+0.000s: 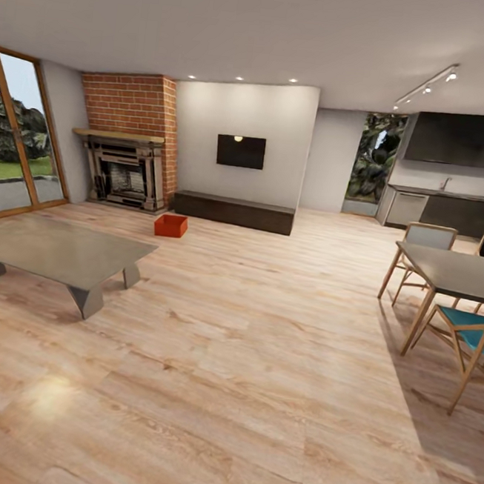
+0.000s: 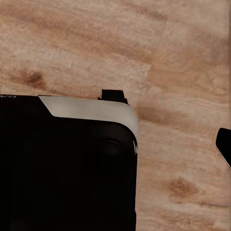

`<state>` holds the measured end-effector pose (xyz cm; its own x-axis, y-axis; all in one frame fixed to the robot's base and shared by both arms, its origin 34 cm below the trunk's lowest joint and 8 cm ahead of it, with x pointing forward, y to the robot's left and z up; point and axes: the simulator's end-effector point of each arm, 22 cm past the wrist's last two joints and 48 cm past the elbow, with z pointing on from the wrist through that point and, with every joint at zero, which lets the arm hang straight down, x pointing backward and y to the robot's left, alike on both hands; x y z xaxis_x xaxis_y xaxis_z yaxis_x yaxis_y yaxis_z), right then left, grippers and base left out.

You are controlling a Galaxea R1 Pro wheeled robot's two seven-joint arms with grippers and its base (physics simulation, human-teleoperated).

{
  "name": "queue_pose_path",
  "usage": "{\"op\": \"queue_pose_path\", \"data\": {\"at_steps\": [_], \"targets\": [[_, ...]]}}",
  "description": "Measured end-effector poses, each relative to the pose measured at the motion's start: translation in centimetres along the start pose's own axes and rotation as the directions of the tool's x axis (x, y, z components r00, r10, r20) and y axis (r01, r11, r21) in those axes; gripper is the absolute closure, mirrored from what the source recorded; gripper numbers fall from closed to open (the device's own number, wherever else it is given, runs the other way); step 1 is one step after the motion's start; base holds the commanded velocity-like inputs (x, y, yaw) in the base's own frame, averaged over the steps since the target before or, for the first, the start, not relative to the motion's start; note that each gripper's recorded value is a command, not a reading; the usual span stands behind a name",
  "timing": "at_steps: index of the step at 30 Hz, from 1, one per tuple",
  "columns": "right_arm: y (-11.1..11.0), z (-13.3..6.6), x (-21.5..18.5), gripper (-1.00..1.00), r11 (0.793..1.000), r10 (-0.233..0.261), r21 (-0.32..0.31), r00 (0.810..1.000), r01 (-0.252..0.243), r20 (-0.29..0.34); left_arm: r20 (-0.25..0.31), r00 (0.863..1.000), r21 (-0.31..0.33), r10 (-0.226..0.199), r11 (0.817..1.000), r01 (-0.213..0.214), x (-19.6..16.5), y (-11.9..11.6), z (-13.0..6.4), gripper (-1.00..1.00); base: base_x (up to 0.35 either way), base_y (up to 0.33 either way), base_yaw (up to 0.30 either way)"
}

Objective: Move the two storage containers from the living room to the garage. In the garage, place one container on the floor and stack the other container on top of it (either order is fine).

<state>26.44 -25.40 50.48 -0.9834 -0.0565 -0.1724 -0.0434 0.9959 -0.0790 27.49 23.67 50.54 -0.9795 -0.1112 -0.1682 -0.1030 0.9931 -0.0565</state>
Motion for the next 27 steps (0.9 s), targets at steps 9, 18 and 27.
{"op": "queue_pose_path", "data": {"at_steps": [9,18,27], "targets": [[0.08,-0.01,-0.01,-1.0,1.0,-0.001,-0.001,1.0,0.001,0.0,0.0,1.0,0.0,0.0,1.0,0.0,0.0,-0.01,0.0,-1.0,0.322,0.0,0.0],[0.02,0.0,0.03,-1.0,1.0,0.0,-0.001,1.0,0.0,-0.001,0.0,1.0,0.0,0.001,1.0,-0.001,-0.01,-0.01,0.0,-1.0,0.322,0.0,0.0],[0.03,0.0,0.0,-1.0,1.0,0.0,-0.001,1.0,0.0,0.0,0.0,1.0,0.0,0.002,1.0,-0.002,-0.03,-0.02,0.0,-1.0,0.322,0.0,0.0]]}}
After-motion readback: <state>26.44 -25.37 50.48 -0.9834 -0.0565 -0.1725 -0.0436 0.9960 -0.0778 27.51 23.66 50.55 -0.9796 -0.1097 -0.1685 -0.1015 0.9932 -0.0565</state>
